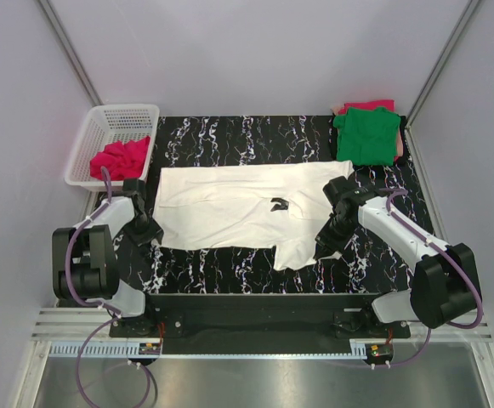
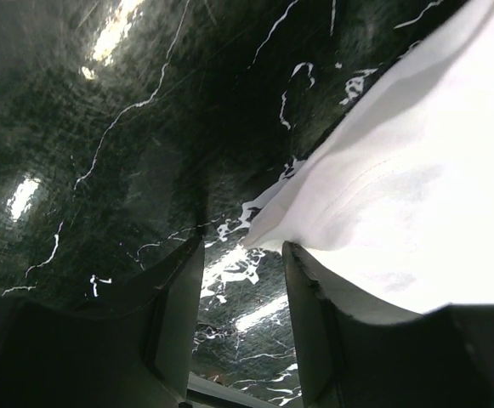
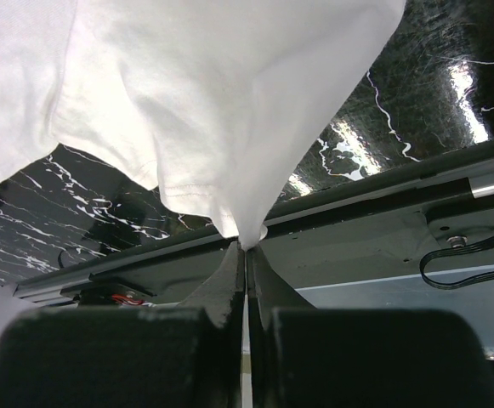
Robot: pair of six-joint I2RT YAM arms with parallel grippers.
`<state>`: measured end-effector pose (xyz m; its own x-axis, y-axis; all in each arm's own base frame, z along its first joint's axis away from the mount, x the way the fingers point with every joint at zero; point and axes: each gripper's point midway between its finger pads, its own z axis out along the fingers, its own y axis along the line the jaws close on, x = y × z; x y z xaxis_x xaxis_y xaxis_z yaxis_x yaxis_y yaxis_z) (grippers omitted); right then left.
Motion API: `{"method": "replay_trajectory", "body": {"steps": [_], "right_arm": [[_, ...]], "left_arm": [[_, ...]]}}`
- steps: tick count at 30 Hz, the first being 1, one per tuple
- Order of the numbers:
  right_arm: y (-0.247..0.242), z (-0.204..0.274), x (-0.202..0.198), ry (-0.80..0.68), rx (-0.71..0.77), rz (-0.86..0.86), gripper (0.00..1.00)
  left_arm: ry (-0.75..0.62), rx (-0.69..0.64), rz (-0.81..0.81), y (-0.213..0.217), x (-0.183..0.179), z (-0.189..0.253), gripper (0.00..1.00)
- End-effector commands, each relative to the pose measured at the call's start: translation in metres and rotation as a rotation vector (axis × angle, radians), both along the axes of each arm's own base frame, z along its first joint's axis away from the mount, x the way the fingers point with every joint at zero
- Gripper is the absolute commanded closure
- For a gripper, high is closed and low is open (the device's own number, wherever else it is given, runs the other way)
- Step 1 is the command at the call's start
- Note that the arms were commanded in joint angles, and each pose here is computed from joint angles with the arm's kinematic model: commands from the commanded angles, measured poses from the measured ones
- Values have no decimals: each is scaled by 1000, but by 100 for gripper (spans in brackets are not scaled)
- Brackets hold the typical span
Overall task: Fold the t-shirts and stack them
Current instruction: Fold the tshirt
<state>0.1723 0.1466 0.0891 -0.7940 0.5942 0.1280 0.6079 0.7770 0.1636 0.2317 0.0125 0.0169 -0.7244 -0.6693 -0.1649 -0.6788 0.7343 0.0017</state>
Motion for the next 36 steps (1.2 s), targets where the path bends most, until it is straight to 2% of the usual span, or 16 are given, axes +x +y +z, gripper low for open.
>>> {"method": "replay_trajectory", "body": {"steps": [1, 10, 11, 15, 19, 22, 23, 25, 36], "right_arm": [[1, 9, 7, -28, -10, 11, 100], [2, 7, 6, -22, -4, 12, 100], [2, 7, 6, -23, -2, 14, 100], [2, 7, 6, -23, 1, 17, 100], [2, 7, 4, -20, 1, 19, 100], [2, 6, 4, -19, 1, 20, 100], [1, 5, 4, -17, -2, 22, 100], [1, 5, 5, -18, -5, 23, 100], [-3, 16, 18, -78, -38, 3, 100]], "left_arm": [[-64, 28, -3, 8, 21, 7, 56], [-63, 19, -7, 7, 21, 5, 67], [-59, 19, -9, 7, 20, 4, 73], [-55, 16, -11, 7, 18, 0, 81], [-50, 6, -11, 5, 17, -4, 83], [-45, 3, -11, 4, 16, -6, 90], [-47, 1, -17, 4, 17, -6, 97], [-53, -5, -22, 3, 18, -4, 100], [-95, 16, -42, 7, 23, 19, 100]]}}
